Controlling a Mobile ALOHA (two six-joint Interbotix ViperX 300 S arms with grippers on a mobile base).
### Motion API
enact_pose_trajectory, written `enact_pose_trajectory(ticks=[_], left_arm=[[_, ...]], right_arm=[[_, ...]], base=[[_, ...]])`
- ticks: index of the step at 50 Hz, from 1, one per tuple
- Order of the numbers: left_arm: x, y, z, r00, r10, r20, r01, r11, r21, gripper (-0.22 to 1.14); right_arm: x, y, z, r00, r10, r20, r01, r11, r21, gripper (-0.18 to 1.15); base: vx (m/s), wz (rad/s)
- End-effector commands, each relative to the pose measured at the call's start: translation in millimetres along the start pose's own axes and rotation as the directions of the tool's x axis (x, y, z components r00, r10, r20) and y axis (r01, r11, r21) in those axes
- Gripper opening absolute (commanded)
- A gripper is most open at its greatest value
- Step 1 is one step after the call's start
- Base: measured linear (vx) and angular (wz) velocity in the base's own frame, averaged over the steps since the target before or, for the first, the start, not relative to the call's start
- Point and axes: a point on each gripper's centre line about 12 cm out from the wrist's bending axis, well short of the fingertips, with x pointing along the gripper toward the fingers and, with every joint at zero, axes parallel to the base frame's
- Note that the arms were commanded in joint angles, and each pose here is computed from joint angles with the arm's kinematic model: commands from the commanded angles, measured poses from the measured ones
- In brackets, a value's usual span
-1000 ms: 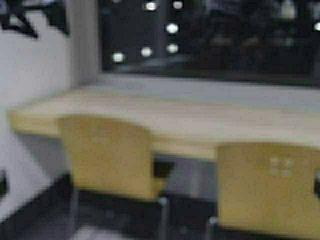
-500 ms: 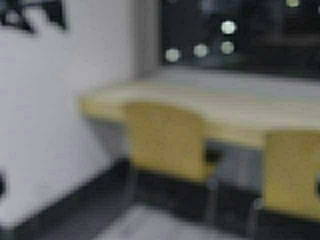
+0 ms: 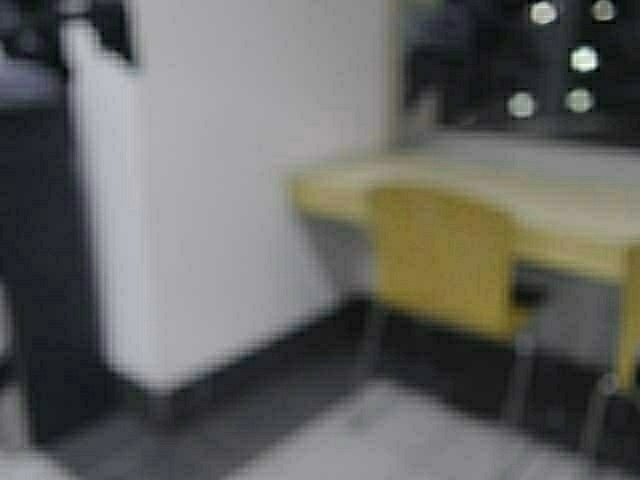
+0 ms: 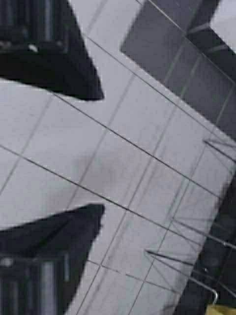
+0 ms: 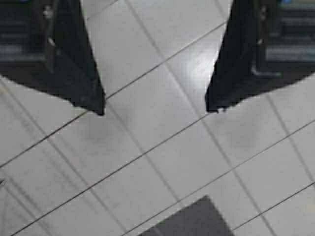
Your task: Push the chairs under the table
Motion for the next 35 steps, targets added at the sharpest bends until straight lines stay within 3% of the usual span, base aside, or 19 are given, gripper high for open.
enact_pose_trajectory(ticks=[1, 10, 35], left_arm=[[-1.4, -0.6, 12.0, 0.999, 0.000, 0.038, 0.000, 1.000, -0.011, 0.96], [-1.3, -0.5, 10.9, 0.999, 0.001, 0.037, 0.000, 1.000, -0.020, 0.96], [10.0, 0.5, -0.8, 1.000, 0.004, -0.024, -0.006, 0.998, -0.070, 0.96]], right_arm=[[-1.1, -1.5, 6.4, 1.000, -0.004, 0.017, 0.004, 1.000, -0.012, 0.95], [2.0, -2.7, 6.6, 1.000, -0.007, 0.000, 0.007, 1.000, -0.012, 0.95], [19.4, -7.9, -1.7, 0.999, -0.019, -0.051, 0.018, 1.000, -0.016, 0.95]], base=[[-0.44, 0.19], [-0.41, 0.03], [-0.40, -0.24]])
